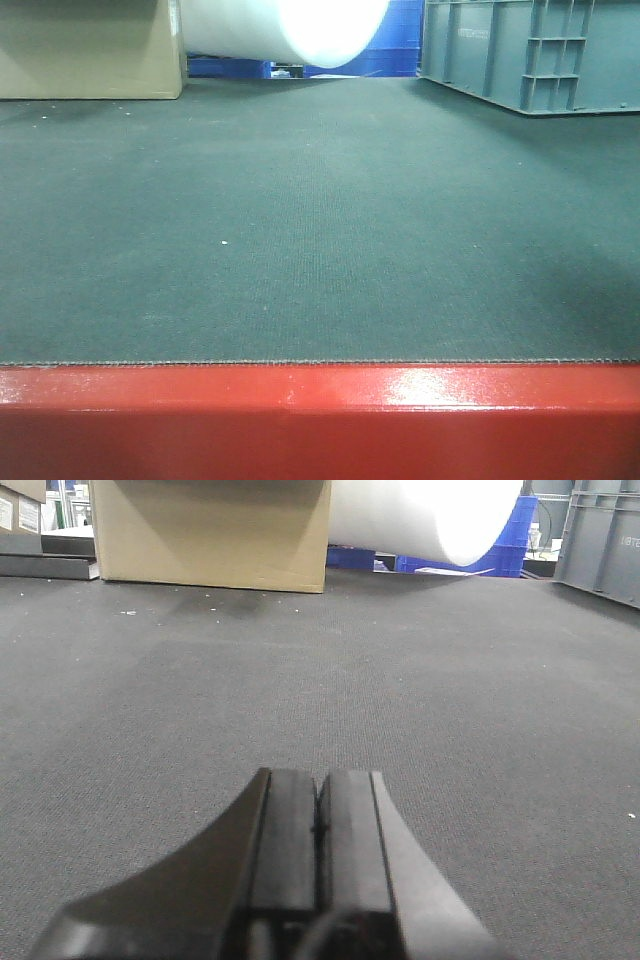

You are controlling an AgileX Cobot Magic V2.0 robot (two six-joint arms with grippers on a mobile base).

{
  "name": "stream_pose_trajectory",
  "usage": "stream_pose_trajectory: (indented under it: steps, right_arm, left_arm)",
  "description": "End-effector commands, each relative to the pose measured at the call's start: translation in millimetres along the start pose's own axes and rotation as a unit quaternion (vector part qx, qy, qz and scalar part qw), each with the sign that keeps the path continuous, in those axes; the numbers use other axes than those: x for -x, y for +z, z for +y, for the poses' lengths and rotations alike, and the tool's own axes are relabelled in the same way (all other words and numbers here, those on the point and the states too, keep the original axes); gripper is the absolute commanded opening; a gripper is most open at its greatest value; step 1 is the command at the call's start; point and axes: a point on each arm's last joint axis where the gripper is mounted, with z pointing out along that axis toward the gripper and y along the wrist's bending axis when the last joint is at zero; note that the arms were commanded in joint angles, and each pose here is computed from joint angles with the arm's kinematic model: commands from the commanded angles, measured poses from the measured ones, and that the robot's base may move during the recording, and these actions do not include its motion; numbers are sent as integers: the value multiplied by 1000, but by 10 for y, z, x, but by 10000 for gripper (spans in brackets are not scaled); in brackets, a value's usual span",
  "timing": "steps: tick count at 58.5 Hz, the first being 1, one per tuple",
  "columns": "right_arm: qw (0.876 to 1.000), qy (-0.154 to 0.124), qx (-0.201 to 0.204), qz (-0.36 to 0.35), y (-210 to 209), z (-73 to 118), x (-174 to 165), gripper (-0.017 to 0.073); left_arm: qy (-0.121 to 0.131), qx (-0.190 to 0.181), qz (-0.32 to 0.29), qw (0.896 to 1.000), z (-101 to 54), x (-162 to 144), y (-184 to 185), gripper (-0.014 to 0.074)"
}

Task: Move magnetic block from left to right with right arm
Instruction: 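Stop the base at the second table's edge, cube held, then lower the held red cube onto the mat with the right gripper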

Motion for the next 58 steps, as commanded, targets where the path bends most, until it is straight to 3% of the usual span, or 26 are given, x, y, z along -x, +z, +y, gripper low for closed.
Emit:
stream_pose_trajectory:
  steps: [1,15,33,40,43,47,58]
  right_arm:
    - [1000,6,6,-23,42,24,148,317]
    - [999,10,-7,36,255,-13,114,317]
    - [999,1,-11,46,252,-20,99,317]
    - [998,-25,-14,54,244,-21,91,317]
    - [997,-50,-19,58,221,17,105,317]
    - [994,-85,-17,63,174,127,149,317]
    - [984,-147,17,94,209,527,258,317]
  left_arm:
    - [-5,-1,-38,999,0,40,-4,-117]
    - [-5,-1,-38,999,0,40,-4,-117]
    - [-5,-1,-38,999,0,40,-4,-117]
    - [-5,-1,-38,999,0,40,-4,-117]
    - [-5,-1,-38,999,0,40,-4,-117]
    - [-5,-1,-38,999,0,40,-4,-117]
    - [-5,-1,-38,999,0,40,-4,-117]
